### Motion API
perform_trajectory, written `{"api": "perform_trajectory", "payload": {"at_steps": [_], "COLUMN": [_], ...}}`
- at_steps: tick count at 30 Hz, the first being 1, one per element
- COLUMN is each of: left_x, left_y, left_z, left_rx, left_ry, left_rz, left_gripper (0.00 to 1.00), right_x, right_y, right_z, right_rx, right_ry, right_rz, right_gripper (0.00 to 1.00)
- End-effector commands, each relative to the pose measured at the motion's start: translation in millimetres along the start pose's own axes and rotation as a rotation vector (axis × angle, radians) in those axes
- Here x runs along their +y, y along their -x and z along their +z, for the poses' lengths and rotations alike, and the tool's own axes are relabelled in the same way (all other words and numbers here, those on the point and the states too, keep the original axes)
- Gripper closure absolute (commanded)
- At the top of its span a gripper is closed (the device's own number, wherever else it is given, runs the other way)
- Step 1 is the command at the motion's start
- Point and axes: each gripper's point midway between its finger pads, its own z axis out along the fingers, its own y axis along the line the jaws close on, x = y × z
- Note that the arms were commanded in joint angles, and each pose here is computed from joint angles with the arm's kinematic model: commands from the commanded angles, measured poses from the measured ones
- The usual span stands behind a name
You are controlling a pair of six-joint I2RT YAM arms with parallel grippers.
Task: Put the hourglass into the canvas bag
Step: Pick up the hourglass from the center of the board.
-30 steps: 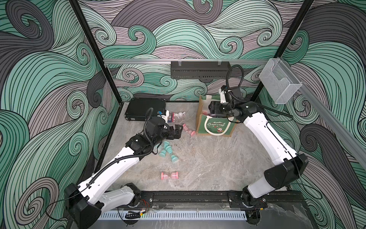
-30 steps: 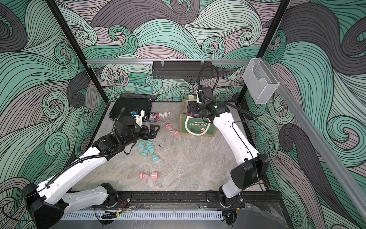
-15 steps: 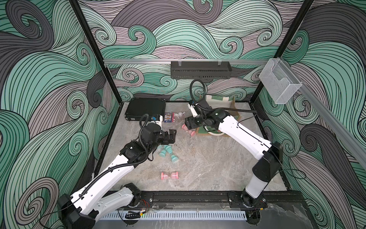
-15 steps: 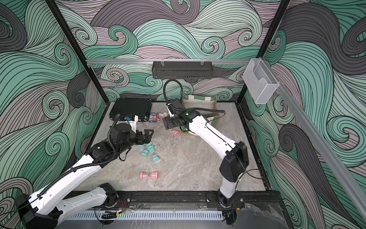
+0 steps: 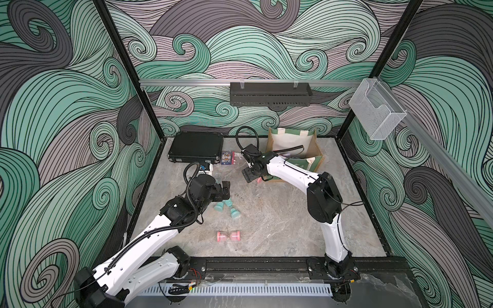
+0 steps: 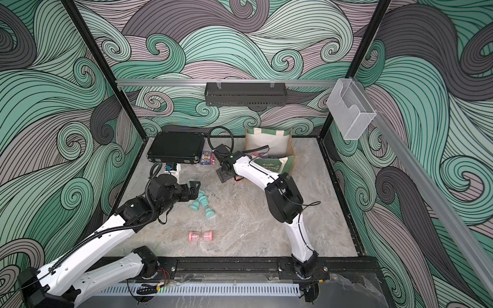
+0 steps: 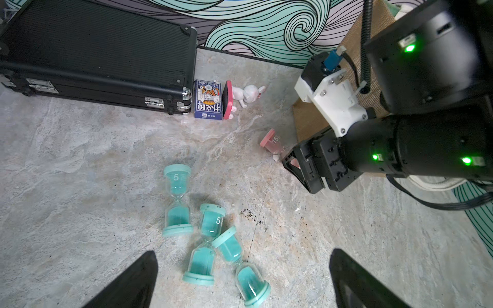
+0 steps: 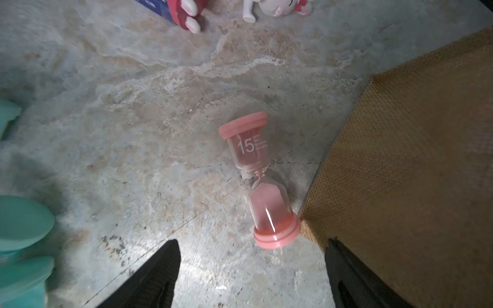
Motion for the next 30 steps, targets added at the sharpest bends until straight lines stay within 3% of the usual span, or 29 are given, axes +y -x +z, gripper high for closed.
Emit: {"api": "perform_trajectory", "payload": {"at_steps": [1,12,22,30], "left_x": [13.2,25.5,22.1,17.4], "left_y": [1.7,-3.7,-2.0,-1.8], "left_z": [-3.1,-4.5,-1.5,2.2], "left_rx": [-0.013,-0.028,-0.028,-0.02], "left_ry": [0.056,0.099,0.089,0.074], "left_rz": [-0.028,-0.043,-0.041,-0.044], "left_gripper": [0.01,0.01,0.01,0.01], "right_x": [-11.3,6.1,36.4,30.5], "right_y": [11.3,-13.0,-35.2,-40.4], "right_z": [8.9,46.8,42.1,42.8], "right_rx": [-0.02,0.062,0.102,0.11], "right_ry": [-0.029,0.026,0.102,0.075], "right_rz": [0.019,0.025,0.008,0.043], "right_gripper": [0.13,0.15,0.25,0.34]}}
